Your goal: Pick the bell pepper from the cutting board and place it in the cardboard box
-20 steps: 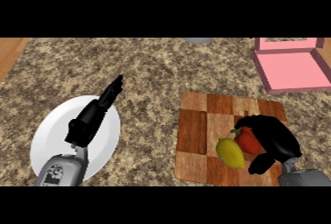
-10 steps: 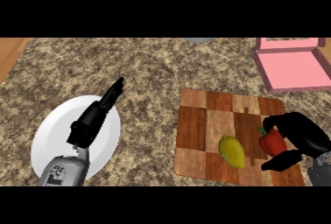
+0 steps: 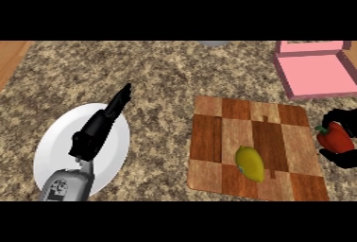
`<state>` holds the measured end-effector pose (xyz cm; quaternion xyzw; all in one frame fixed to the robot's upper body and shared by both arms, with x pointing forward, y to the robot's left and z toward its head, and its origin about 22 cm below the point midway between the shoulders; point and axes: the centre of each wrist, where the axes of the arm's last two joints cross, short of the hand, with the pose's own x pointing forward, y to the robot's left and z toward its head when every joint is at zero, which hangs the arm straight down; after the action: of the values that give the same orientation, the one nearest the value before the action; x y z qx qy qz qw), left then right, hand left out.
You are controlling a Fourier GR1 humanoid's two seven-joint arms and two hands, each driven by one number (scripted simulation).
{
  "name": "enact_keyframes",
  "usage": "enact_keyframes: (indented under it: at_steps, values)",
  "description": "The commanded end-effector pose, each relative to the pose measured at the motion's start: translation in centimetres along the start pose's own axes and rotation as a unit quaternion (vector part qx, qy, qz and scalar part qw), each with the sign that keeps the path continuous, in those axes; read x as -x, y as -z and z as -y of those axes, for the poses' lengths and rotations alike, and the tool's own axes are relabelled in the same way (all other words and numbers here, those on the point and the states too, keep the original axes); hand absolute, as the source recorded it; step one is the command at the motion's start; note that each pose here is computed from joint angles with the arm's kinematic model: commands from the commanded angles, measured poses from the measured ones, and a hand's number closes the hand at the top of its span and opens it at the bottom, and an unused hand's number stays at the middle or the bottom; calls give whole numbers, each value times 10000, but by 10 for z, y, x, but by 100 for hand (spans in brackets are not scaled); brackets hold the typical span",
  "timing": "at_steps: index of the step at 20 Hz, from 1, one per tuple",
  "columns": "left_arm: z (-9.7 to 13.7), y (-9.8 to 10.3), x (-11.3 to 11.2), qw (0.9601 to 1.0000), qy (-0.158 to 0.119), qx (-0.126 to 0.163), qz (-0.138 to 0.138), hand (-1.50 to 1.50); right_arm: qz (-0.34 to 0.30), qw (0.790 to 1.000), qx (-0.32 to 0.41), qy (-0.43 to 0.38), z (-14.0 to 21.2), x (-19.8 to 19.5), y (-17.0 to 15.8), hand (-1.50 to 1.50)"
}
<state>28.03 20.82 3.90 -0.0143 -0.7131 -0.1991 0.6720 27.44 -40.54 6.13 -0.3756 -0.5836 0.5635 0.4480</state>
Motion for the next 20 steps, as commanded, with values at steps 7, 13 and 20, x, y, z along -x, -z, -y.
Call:
enact_keyframes:
  at_steps: [7, 13, 20]
  values:
    - [11, 3, 0, 9999, 32, -93, -128, 0, 456, 9945, 893, 315, 88, 2, -58, 150]
    - [-11, -2, -2, 9999, 32, -74, -65, 0, 564, 9806, 1591, 999, 151, -15, -80, 150]
    - [4, 19, -9, 10000, 31, -4, 0, 0, -84, 9695, 1997, 1419, 190, -14, -87, 150]
